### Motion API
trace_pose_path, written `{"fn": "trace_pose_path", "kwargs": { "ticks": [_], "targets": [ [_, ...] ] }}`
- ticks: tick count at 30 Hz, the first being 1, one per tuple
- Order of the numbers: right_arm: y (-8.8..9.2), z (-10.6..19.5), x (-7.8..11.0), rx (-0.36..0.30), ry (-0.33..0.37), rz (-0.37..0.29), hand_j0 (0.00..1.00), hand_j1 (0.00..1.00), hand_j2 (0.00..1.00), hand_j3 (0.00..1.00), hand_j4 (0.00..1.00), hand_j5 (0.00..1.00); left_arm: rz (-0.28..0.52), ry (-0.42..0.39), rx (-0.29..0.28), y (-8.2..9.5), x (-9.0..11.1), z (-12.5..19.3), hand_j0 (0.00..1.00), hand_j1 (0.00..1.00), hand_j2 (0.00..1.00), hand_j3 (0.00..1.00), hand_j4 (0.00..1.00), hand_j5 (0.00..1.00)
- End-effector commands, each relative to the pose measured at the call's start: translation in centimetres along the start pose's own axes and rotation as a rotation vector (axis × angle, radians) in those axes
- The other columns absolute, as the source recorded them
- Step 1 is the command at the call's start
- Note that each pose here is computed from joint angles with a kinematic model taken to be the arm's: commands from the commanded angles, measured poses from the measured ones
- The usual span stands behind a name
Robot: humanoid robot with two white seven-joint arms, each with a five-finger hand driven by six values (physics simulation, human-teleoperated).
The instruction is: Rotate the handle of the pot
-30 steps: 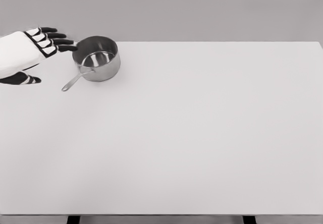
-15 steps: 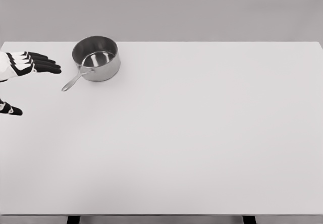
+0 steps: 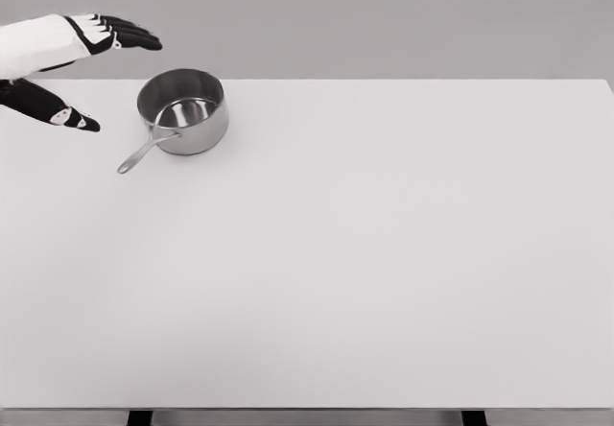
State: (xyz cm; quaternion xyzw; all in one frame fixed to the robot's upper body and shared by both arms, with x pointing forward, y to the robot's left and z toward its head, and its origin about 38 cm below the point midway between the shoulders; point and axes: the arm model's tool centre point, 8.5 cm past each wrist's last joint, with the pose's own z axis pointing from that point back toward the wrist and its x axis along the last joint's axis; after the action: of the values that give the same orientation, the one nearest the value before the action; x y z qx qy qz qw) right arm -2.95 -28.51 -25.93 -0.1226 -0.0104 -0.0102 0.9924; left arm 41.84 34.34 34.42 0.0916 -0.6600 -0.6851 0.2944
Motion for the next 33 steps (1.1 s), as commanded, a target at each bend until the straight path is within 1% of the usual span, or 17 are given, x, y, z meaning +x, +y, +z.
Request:
{"fn": "trace_pose_path", "kwargs": {
  "ticks": [1,3,4,6,8,10,11,13,14,16,17,19,21,26,28,30,33],
  "targets": [
    [0.0,0.0,0.0,0.000,0.000,0.000,1.00,1.00,1.00,1.00,1.00,1.00,0.169,-0.081,-0.024,-2.1,1.0,0.1,1.00,1.00,1.00,1.00,1.00,1.00],
    [0.0,0.0,0.0,0.000,0.000,0.000,1.00,1.00,1.00,1.00,1.00,1.00,0.200,-0.112,-0.004,-1.0,2.1,1.0,1.00,1.00,1.00,1.00,1.00,1.00],
    [0.0,0.0,0.0,0.000,0.000,0.000,1.00,1.00,1.00,1.00,1.00,1.00,0.230,-0.082,0.003,-0.6,1.9,0.9,1.00,1.00,1.00,1.00,1.00,1.00],
    [0.0,0.0,0.0,0.000,0.000,0.000,1.00,1.00,1.00,1.00,1.00,1.00,0.366,0.047,0.012,-0.1,0.6,0.8,1.00,1.00,1.00,1.00,1.00,1.00],
    [0.0,0.0,0.0,0.000,0.000,0.000,1.00,1.00,1.00,1.00,1.00,1.00,0.473,0.080,0.017,0.0,0.7,0.5,1.00,1.00,1.00,1.00,1.00,1.00],
    [0.0,0.0,0.0,0.000,0.000,0.000,1.00,1.00,1.00,1.00,1.00,1.00,0.543,0.121,-0.049,-1.4,1.6,-0.7,1.00,1.00,1.00,1.00,1.00,1.00],
    [0.0,0.0,0.0,0.000,0.000,0.000,1.00,1.00,1.00,1.00,1.00,1.00,0.565,0.103,-0.081,-2.2,2.5,-1.3,1.00,1.00,1.00,1.00,1.00,1.00],
    [0.0,0.0,0.0,0.000,0.000,0.000,1.00,1.00,1.00,1.00,1.00,1.00,0.567,0.094,-0.117,-2.5,3.9,-0.7,1.00,1.00,1.00,1.00,1.00,1.00],
    [0.0,0.0,0.0,0.000,0.000,0.000,1.00,1.00,1.00,1.00,1.00,1.00,0.601,0.117,-0.131,-3.1,3.6,0.2,1.00,1.00,1.00,1.00,1.00,1.00],
    [0.0,0.0,0.0,0.000,0.000,0.000,1.00,1.00,1.00,1.00,1.00,1.00,0.618,0.120,-0.153,-4.0,3.6,0.0,1.00,1.00,1.00,1.00,1.00,1.00],
    [0.0,0.0,0.0,0.000,0.000,0.000,1.00,1.00,1.00,1.00,1.00,1.00,0.639,0.122,-0.179,-5.2,3.5,-0.2,1.00,1.00,1.00,1.00,1.00,1.00],
    [0.0,0.0,0.0,0.000,0.000,0.000,1.00,1.00,1.00,1.00,1.00,1.00,0.667,0.127,-0.204,-6.5,3.4,-0.3,1.00,1.00,1.00,1.00,1.00,1.00],
    [0.0,0.0,0.0,0.000,0.000,0.000,1.00,1.00,1.00,1.00,1.00,1.00,0.720,0.174,-0.233,-7.9,3.1,-0.3,1.00,1.00,1.00,1.00,1.00,1.00],
    [0.0,0.0,0.0,0.000,0.000,0.000,1.00,1.00,1.00,1.00,1.00,1.00,0.795,0.165,-0.246,-9.2,3.2,-1.9,1.00,1.00,1.00,1.00,1.00,1.00],
    [0.0,0.0,0.0,0.000,0.000,0.000,1.00,1.00,1.00,1.00,1.00,1.00,0.817,0.176,-0.242,-9.7,2.6,-2.3,1.00,1.00,1.00,1.00,1.00,1.00],
    [0.0,0.0,0.0,0.000,0.000,0.000,1.00,1.00,1.00,1.00,1.00,1.00,0.852,0.205,-0.224,-10.6,1.1,-2.5,1.00,1.00,1.00,1.00,1.00,1.00],
    [0.0,0.0,0.0,0.000,0.000,0.000,1.00,1.00,1.00,1.00,1.00,1.00,0.875,0.235,-0.232,-11.5,0.3,-2.1,1.00,1.00,1.00,1.00,1.00,1.00]
  ]
}}
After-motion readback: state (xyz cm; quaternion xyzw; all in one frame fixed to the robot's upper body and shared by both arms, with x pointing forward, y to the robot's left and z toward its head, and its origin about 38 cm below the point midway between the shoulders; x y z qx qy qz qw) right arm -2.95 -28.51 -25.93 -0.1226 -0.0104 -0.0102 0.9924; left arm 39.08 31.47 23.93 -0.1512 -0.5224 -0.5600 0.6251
